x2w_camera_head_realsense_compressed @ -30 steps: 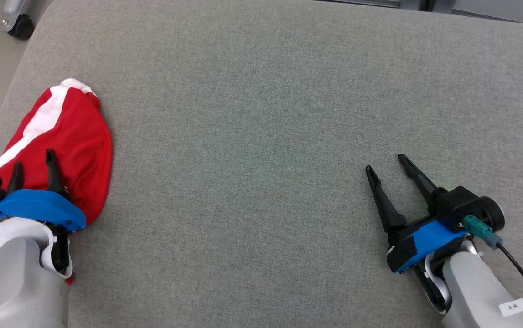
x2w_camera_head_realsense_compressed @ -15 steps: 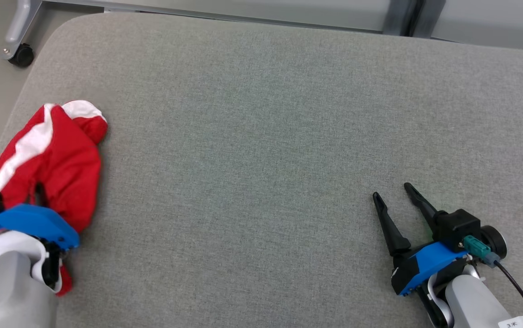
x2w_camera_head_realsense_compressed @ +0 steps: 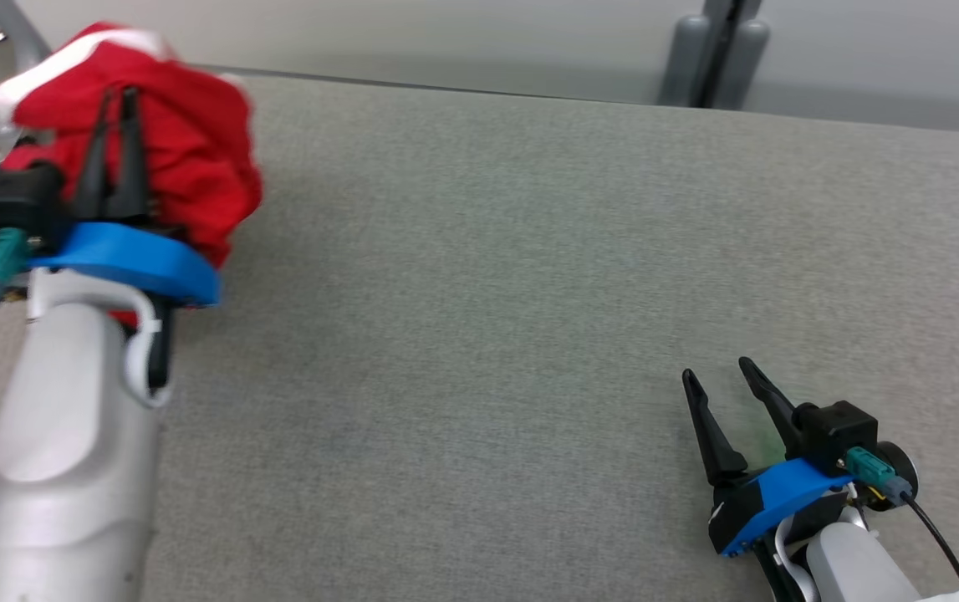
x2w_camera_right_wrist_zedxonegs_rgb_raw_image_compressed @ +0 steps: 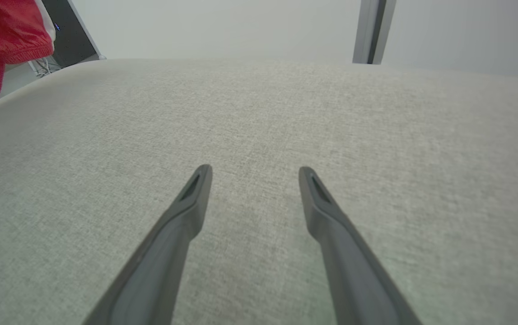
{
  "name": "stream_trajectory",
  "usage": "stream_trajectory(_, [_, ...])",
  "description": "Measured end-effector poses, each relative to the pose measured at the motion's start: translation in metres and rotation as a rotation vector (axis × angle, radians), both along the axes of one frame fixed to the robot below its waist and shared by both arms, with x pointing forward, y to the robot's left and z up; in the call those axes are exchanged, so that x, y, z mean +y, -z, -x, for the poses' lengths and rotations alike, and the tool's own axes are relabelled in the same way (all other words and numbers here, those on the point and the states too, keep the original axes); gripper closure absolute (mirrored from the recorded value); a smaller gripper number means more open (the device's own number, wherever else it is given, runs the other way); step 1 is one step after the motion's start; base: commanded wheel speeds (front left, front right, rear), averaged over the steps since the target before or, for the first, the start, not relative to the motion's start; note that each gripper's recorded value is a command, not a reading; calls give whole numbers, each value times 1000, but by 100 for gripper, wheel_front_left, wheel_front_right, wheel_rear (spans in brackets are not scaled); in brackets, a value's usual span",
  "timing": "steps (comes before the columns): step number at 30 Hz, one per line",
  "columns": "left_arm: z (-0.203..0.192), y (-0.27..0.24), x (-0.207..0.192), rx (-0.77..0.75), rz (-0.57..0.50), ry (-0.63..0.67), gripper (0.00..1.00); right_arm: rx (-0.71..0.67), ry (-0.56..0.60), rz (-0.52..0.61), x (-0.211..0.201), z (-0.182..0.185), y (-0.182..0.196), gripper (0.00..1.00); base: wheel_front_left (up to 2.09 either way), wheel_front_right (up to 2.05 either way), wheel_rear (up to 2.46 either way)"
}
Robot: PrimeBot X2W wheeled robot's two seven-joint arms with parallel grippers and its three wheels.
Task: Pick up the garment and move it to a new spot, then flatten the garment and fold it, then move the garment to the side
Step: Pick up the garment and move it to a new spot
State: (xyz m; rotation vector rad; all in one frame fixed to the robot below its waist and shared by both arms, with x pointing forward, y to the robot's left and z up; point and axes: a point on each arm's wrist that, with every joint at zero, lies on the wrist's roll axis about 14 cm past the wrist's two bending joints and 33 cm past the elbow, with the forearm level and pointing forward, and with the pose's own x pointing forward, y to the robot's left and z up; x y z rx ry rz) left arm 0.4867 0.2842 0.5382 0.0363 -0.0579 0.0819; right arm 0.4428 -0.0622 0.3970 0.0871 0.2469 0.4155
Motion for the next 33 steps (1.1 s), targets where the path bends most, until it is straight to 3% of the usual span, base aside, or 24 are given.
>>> stream_trajectory(5, [-16, -23, -103, -94, 48, 240, 100, 3, 70, 1, -22, 8, -4, 0, 0, 0, 0])
stream_trajectory(11, [0, -22, -207, -95, 148, 484, 100, -5, 177, -2, -57, 16, -12, 0, 0, 0, 0])
stream_trajectory(19, [49, 41, -273, 95, 232, 618, 100, -19, 251, -2, -81, 30, -21, 0, 0, 0, 0])
stream_trajectory(20, [55, 51, -275, 126, 232, 605, 95, -20, 258, -3, -83, 31, -22, 0, 0, 0, 0])
stream_trajectory(21, [61, 62, -274, 155, 226, 587, 56, -23, 265, -5, -85, 32, -23, 0, 0, 0, 0])
stream_trajectory(22, [66, 70, -271, 179, 229, 564, 2, -26, 269, -5, -86, 33, -24, 0, 0, 0, 0])
stream_trajectory(33, [105, 109, -173, 248, 196, 193, 0, -71, 281, -22, -86, 41, -42, 0, 0, 0, 0])
